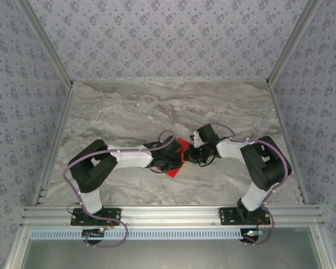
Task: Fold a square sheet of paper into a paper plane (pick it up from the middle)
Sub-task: Rotate the square sheet of paper at the center of the table, then first fold in half a square sheet of paper at the center of the table.
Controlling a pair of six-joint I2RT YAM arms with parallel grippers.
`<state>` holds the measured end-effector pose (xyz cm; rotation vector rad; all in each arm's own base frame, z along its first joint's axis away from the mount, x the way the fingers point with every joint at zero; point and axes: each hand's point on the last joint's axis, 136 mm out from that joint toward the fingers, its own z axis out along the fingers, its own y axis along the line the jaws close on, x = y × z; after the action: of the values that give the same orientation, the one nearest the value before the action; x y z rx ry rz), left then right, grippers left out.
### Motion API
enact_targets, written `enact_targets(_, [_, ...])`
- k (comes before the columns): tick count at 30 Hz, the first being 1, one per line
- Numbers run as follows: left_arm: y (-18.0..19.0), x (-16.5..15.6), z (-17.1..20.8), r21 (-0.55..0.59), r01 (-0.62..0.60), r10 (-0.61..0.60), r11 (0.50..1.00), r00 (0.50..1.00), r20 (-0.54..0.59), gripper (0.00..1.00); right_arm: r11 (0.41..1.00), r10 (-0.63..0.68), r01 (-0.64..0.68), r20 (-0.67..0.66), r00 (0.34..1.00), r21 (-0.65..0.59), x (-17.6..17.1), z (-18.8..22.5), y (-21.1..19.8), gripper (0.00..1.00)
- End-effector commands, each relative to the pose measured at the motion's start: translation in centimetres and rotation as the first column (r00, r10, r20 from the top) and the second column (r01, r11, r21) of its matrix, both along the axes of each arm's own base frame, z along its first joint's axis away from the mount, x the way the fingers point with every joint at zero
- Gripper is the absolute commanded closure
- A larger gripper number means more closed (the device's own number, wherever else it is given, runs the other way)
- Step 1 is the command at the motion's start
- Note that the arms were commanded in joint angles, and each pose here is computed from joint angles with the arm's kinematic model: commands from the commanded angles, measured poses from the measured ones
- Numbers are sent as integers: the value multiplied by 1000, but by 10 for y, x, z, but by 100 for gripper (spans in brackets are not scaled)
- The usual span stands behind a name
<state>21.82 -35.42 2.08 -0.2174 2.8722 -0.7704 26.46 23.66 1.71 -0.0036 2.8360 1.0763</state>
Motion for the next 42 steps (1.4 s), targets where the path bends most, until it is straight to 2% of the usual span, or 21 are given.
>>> enact_targets(1, [23, -20, -23, 112, -4, 14, 994, 996, -91, 100, 987, -113, 112, -8, 994, -116, 22, -22, -44, 100])
enact_targets(8, [40, -28, -32, 186, 24, -4, 982, 994, -110, 100, 956, -263, 263, 17, 965, -129, 76, -15, -82, 100])
enact_targets(14, [44, -23, -26, 229, 81, -63, 970, 994, -86, 100, 954, -257, 267, 83, 963, -134, 95, 12, -87, 100])
enact_targets(18, [46, -17, -19, 243, 169, -157, 955, 985, -66, 100, 979, -193, 198, 106, 976, -42, 86, 31, -65, 100])
enact_targets(25, [86, -3, -17, 303, 329, -330, 895, 943, -48, 100, 996, -86, 86, 69, 994, 0, 46, 34, -21, 100])
enact_targets(30, [84, 5, -1, 250, 387, -403, 888, 915, 12, 100, 1000, -27, 28, 38, 999, -8, 21, 18, 6, 100])
enact_targets(36, [62, 20, 32, 155, 327, -345, 932, 931, 116, 100, 997, -61, 61, 6, 998, -47, 22, 1, 4, 100])
enact_targets(42, [31, 36, 56, -20, 130, -125, 991, 976, 176, 100, 996, -84, 83, -21, 996, -45, 16, -8, 1, 100])
